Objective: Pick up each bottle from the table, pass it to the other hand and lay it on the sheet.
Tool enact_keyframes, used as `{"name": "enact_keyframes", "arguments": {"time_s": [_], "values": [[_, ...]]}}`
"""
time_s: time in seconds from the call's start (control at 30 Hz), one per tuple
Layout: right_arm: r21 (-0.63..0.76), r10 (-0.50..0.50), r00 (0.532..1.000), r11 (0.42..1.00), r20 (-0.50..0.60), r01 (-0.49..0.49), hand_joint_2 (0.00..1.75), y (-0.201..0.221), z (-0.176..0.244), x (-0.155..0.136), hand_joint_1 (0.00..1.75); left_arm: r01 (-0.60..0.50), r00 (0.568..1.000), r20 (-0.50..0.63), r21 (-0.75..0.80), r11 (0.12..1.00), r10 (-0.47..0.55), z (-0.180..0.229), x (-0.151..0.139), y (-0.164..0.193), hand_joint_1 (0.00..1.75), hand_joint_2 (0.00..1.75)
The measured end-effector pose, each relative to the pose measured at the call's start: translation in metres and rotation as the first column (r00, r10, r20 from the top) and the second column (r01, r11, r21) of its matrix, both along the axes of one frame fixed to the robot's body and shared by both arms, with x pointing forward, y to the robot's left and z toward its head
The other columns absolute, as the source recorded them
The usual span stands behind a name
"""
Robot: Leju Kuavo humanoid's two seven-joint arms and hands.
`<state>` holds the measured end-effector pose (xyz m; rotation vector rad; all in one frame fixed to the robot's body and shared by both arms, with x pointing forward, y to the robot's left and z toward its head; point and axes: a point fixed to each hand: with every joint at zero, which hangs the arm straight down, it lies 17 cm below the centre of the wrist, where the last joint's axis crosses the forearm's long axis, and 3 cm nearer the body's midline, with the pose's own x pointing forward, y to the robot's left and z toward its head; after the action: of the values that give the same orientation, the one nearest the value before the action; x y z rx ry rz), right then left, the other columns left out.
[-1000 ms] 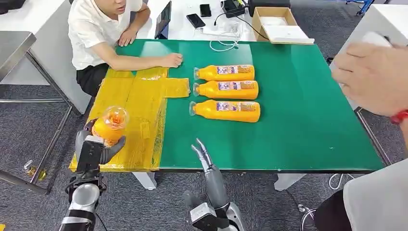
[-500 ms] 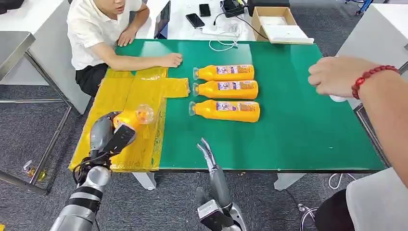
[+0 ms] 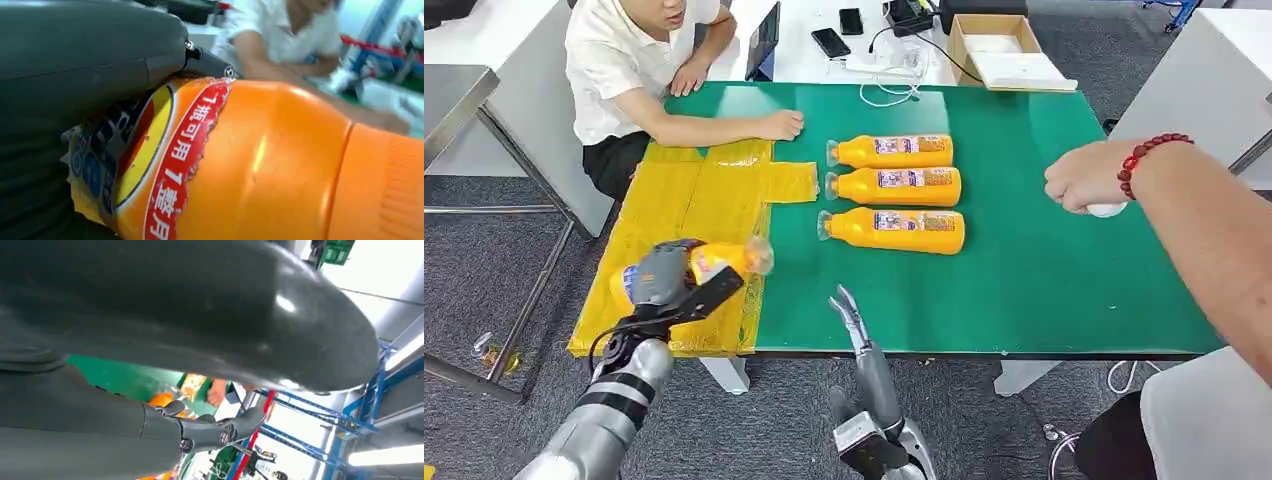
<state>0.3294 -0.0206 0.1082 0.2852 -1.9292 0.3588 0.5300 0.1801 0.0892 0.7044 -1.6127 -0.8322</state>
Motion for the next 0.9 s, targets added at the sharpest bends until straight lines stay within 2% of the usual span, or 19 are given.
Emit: {"name": "enact_keyframes", "arguments": {"time_s": [0.1, 0.13, 0.17, 0.2, 0.23, 0.3, 0.37, 0.4, 0.43, 0.47, 0.5, 0.63, 0.7, 0.87, 0.9], "values": [[0.003, 0.021, 1.0, 1.0, 0.002, -0.021, 0.0, 0.005, 0.002, 0.0, 0.0, 0.043, 0.993, -0.111, 0.105, 0.994, -0.031, -0.023, 0.01, -0.01, 1.75, 1.75], [0.006, 0.028, 1.0, 1.0, 0.002, -0.028, 0.0, 0.007, 0.003, 0.001, 0.0, 0.059, 0.989, -0.146, 0.141, 0.988, -0.038, -0.029, 0.012, -0.012, 1.66, 1.75], [0.008, 0.032, 0.999, 0.999, 0.004, -0.032, 0.0, 0.009, 0.004, 0.001, 0.0, 0.076, 0.982, -0.185, 0.183, 0.98, -0.041, -0.036, 0.014, -0.014, 0.7, 1.75], [0.008, 0.036, 0.999, 0.999, 0.003, -0.036, 0.0, 0.01, 0.004, 0.001, 0.0, 0.09, 0.976, -0.214, 0.211, 0.973, -0.044, -0.04, 0.016, -0.015, 0.54, 1.75], [0.011, 0.043, 0.999, 0.999, 0.001, -0.043, 0.0, 0.011, 0.004, 0.001, 0.0, 0.109, 0.962, -0.269, 0.243, 0.964, -0.041, -0.049, 0.017, -0.015, 1.4, 1.75], [0.013, 0.056, 0.998, 0.998, -0.001, -0.056, 0.0, 0.014, 0.004, 0.001, 0.0, 0.142, 0.927, -0.375, 0.282, 0.949, -0.028, -0.062, 0.017, -0.013, 1.4, 1.75], [0.011, 0.06, 0.998, 0.998, -0.001, -0.06, 0.0, 0.016, 0.004, 0.002, 0.0, 0.164, 0.9, -0.436, 0.307, 0.937, -0.015, -0.069, 0.018, -0.009, 1.48, 1.75], [0.01, 0.062, 0.998, 0.998, 0.0, -0.062, 0.0, 0.016, 0.004, 0.002, 0.0, 0.172, 0.891, -0.454, 0.319, 0.932, -0.009, -0.07, 0.018, -0.007, 1.41, 1.75], [0.007, 0.063, 0.998, 0.998, 0.0, -0.063, 0.0, 0.017, 0.003, 0.002, 0.0, 0.179, 0.883, -0.469, 0.334, 0.925, -0.001, -0.073, 0.018, -0.006, 0.99, 1.75], [0.005, 0.063, 0.998, 0.998, 0.0, -0.063, 0.0, 0.017, 0.002, 0.002, 0.0, 0.182, 0.879, -0.476, 0.342, 0.922, 0.003, -0.074, 0.018, -0.005, 0.26, 1.75], [0.004, 0.063, 0.998, 0.998, -0.002, -0.063, 0.0, 0.017, 0.001, 0.002, 0.0, 0.186, 0.874, -0.487, 0.348, 0.919, 0.007, -0.077, 0.017, -0.004, 0.03, 1.75], [-0.003, 0.063, 0.998, 0.998, -0.008, -0.063, 0.0, 0.018, -0.004, 0.003, 0.0, 0.203, 0.845, -0.534, 0.353, 0.913, 0.019, -0.088, 0.009, -0.002, 0.0, 1.75], [-0.006, 0.066, 0.998, 0.998, -0.01, -0.066, 0.0, 0.018, -0.006, 0.003, 0.0, 0.225, 0.817, -0.577, 0.317, 0.921, -0.001, -0.094, 0.004, -0.005, 0.0, 1.75], [0.013, 0.097, 0.995, 0.995, 0.002, -0.097, 0.0, 0.024, -0.003, 0.004, 0.0, 0.294, 0.735, -0.663, 0.124, 0.948, -0.142, -0.1, -0.011, -0.023, 0.0, 1.75], [0.009, 0.102, 0.995, 0.995, 0.004, -0.102, 0.0, 0.025, -0.003, 0.005, 0.0, 0.309, 0.712, -0.671, 0.031, 0.951, -0.209, -0.096, -0.014, -0.032, 0.0, 1.75]]}}
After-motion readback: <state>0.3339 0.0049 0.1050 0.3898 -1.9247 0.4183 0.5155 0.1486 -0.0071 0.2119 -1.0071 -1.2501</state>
